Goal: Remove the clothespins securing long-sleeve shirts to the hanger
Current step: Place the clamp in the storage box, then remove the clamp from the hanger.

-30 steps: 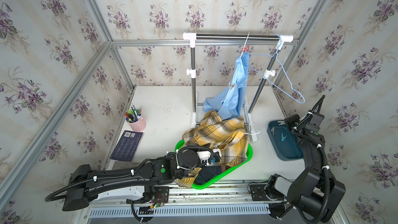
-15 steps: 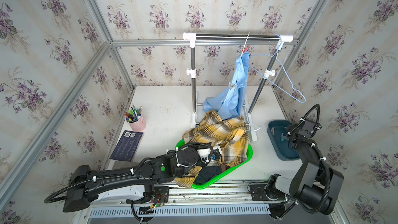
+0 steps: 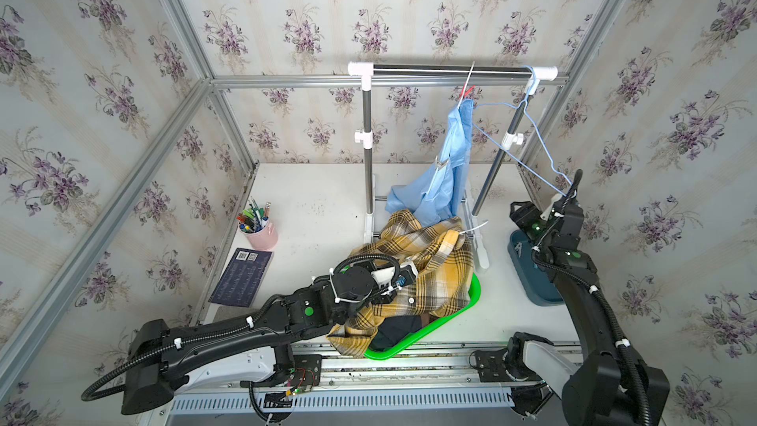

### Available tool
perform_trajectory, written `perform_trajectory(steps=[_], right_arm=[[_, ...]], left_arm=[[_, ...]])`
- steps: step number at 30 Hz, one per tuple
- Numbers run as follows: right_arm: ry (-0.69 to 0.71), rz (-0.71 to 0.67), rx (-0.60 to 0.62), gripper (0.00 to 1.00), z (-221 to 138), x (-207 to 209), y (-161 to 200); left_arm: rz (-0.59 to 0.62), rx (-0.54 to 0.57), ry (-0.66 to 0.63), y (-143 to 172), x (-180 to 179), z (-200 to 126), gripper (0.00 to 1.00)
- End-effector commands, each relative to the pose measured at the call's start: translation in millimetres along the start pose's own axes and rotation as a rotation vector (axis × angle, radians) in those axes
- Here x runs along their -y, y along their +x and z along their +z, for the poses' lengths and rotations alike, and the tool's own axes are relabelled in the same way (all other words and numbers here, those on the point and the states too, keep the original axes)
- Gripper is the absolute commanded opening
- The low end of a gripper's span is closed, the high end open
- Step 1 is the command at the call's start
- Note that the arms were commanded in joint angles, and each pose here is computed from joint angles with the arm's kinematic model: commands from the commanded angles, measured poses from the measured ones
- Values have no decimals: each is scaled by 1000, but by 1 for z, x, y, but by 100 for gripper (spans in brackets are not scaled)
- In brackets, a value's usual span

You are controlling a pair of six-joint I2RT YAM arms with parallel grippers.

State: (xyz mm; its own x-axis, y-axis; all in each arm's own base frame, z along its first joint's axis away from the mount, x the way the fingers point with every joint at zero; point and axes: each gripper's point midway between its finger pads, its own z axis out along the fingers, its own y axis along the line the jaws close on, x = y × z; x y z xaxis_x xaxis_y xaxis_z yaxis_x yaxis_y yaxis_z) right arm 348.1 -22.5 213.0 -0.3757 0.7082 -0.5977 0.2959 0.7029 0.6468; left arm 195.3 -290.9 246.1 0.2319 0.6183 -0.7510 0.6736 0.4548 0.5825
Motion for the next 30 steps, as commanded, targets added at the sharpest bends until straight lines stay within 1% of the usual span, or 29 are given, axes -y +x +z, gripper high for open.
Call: perform_trajectory(steps=[1, 3, 5, 9, 13, 17, 20, 22, 23, 27, 30], right_arm=[[-193, 90, -257, 71, -15, -38, 56], [-287, 125, -343, 73, -22, -55, 78], [-329, 165, -415, 73, -23, -62, 97], [-470, 217, -495, 71, -26, -97, 115], [-505, 220, -553, 70, -27, -114, 130], [-535, 221, -577, 67, -31, -124, 136], [-568, 227, -600, 61, -37, -134, 141], [-577, 224, -620, 56, -40, -139, 148], [-579, 224, -626, 52, -42, -140, 150], [-578, 243, -635, 26, -45, -137, 157], [-549, 249, -636, 6, -40, -128, 162]], left_arm=[[-10, 46, -13, -12, -5, 1, 0], [-3, 50, -7, -12, -3, 2, 0], [-4, 61, 2, -13, -1, 3, 0], [1, 57, 16, -13, 3, 6, 0], [7, 55, 17, -12, 3, 5, 0], [11, 51, 28, -10, 6, 5, 0], [9, 46, 29, -10, 7, 7, 0], [8, 41, 30, -9, 8, 9, 0], [5, 41, 31, -9, 8, 9, 0], [-2, 37, 26, -8, 8, 10, 0], [-9, 33, 29, -7, 8, 10, 1]])
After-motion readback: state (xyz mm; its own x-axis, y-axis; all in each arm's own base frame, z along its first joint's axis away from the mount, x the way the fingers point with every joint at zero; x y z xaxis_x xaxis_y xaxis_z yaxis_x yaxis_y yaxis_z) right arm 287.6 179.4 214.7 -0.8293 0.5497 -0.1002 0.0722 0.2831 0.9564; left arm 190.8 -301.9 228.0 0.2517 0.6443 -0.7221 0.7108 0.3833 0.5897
